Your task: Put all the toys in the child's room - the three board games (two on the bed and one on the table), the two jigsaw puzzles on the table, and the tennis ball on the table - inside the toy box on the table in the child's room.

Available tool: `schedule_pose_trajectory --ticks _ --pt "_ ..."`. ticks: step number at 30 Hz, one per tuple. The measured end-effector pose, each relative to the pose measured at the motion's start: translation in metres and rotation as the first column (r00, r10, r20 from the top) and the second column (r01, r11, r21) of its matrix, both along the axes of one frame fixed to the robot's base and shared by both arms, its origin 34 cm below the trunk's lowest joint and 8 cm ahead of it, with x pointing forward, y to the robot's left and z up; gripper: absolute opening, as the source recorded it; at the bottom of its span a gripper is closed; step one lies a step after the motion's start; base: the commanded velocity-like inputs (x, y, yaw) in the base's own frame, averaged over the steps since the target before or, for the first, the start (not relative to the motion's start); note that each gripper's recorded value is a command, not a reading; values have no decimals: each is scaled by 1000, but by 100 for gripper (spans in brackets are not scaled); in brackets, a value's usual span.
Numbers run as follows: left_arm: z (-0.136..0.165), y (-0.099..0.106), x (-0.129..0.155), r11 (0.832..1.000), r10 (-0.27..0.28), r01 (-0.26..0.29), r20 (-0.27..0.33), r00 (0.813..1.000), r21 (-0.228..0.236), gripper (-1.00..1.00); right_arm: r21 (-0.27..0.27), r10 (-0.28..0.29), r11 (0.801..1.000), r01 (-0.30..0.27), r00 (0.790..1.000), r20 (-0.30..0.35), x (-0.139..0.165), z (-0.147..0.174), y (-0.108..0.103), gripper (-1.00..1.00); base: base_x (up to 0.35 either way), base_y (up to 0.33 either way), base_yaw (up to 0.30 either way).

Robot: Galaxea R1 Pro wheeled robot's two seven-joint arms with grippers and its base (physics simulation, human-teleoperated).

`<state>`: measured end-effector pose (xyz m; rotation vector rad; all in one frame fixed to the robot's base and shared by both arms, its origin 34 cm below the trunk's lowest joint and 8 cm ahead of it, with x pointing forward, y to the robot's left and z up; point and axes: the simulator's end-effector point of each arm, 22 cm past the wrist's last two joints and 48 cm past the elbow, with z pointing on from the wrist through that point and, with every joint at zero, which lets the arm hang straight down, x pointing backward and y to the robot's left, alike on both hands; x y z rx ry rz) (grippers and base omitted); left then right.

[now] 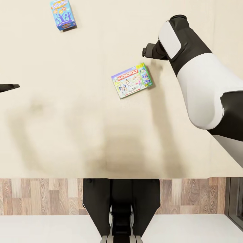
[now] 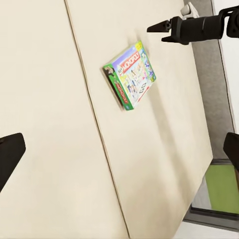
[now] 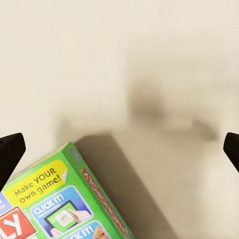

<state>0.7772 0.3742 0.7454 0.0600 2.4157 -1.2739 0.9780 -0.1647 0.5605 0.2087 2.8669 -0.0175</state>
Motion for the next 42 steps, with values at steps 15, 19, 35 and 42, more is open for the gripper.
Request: schedule_pose_trajectory --ticks 15,19,35,42 --pt "-7 -1 -3 1000 -3 3 -9 1000 1 100 -1 1 1000 -1 1000 -13 -5 -9 0 100 0 0 0" --pt "-7 -1 -3 1000 -3 3 -10 1000 1 100 -1 0 1000 0 1000 -13 -6 -10 0 100 0 0 0" --pt "-6 -1 -3 1000 -4 4 -7 1000 1 100 -1 -1 1000 1 1000 -14 -6 -10 0 100 0 0 0" --pt "-6 -1 -2 1000 -3 3 -6 1000 1 100 -1 -1 1000 1 1000 -14 -6 -10 0 100 0 22 0"
